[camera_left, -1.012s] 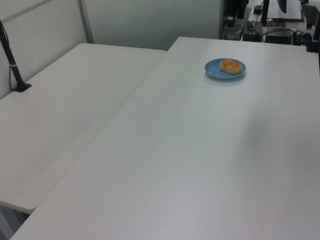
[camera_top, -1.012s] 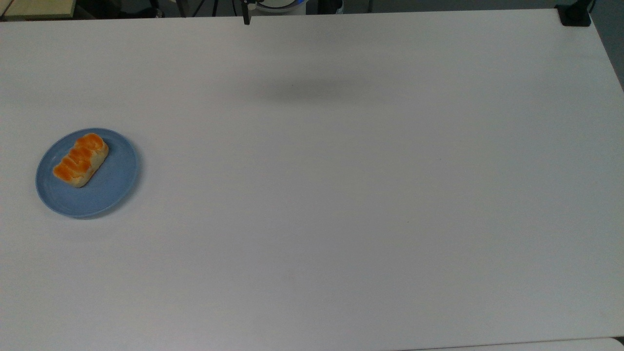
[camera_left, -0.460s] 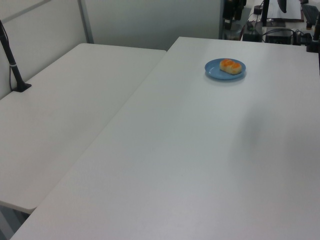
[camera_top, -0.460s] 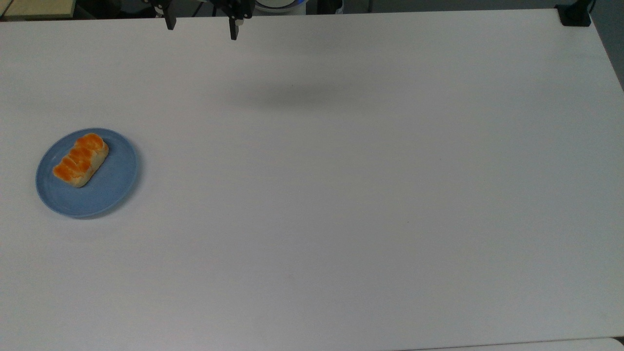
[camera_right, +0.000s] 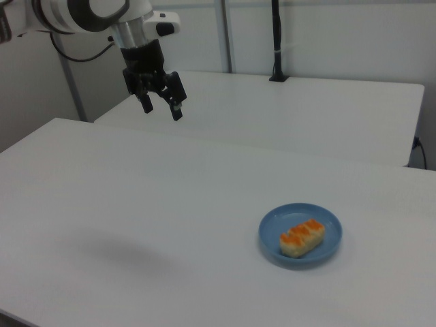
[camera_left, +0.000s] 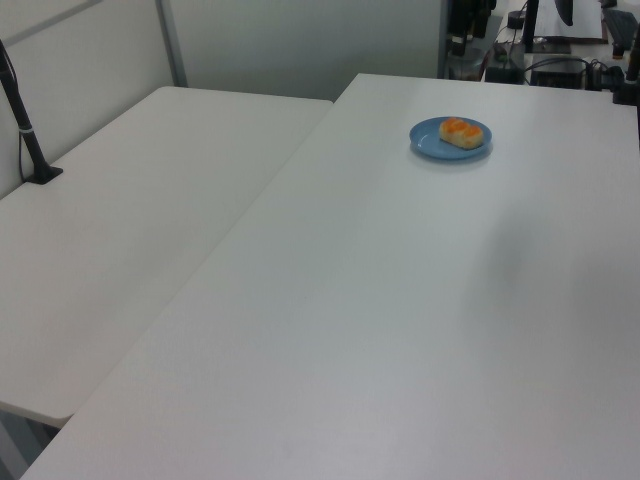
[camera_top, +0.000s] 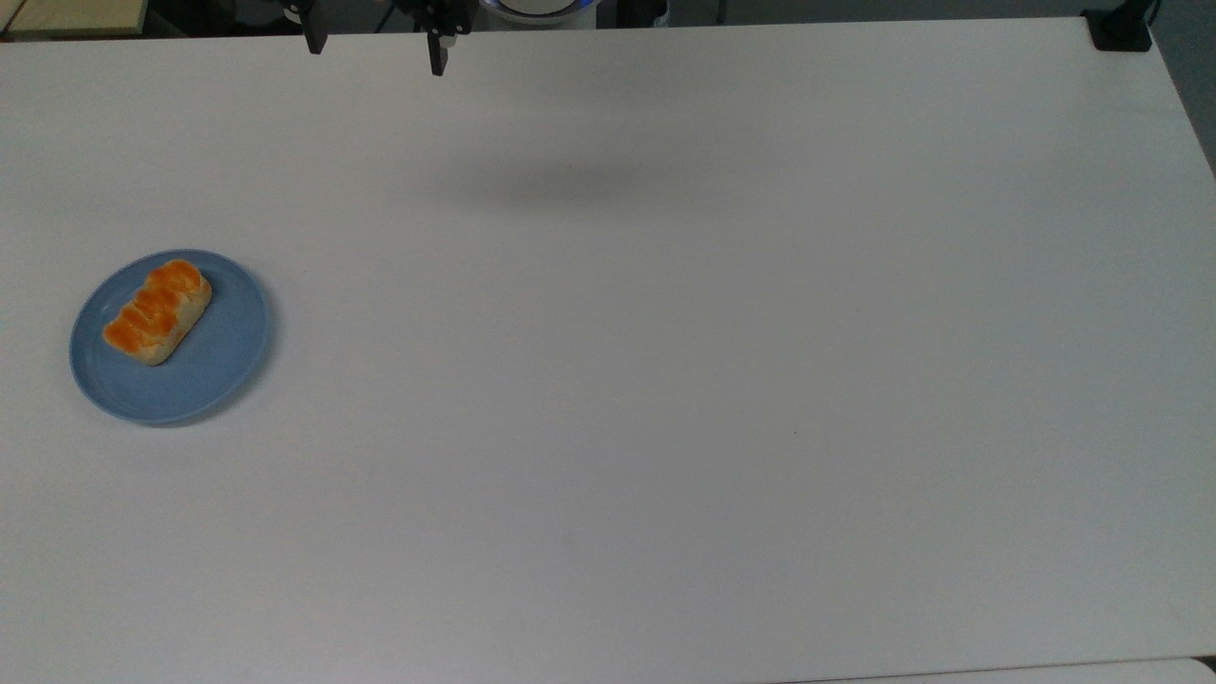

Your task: Put the bread on a plate

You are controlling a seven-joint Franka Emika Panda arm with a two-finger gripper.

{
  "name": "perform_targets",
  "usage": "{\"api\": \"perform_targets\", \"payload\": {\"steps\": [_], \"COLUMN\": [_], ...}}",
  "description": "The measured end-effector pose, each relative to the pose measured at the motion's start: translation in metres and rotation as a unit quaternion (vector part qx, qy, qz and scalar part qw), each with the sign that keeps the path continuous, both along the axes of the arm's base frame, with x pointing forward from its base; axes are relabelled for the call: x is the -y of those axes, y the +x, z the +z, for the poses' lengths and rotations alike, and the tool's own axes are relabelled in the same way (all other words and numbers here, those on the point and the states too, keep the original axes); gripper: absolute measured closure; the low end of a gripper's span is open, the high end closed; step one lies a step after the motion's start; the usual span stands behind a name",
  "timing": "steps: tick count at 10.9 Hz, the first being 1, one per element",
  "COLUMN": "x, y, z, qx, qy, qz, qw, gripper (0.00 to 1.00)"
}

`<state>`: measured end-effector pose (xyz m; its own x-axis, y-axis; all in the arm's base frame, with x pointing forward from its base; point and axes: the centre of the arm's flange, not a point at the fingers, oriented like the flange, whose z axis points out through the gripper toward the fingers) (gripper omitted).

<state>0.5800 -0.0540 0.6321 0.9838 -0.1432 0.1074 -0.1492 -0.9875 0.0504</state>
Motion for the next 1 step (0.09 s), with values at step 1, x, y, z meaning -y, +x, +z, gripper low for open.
{"api": "perform_targets", "payload": {"steps": [1], "x": [-0.0004], "y": [0.0000], "z": [-0.0005], "qx": [0.000], "qy": [0.000], "qz": [0.000], "qw": [1.0000], "gripper": [0.00]}}
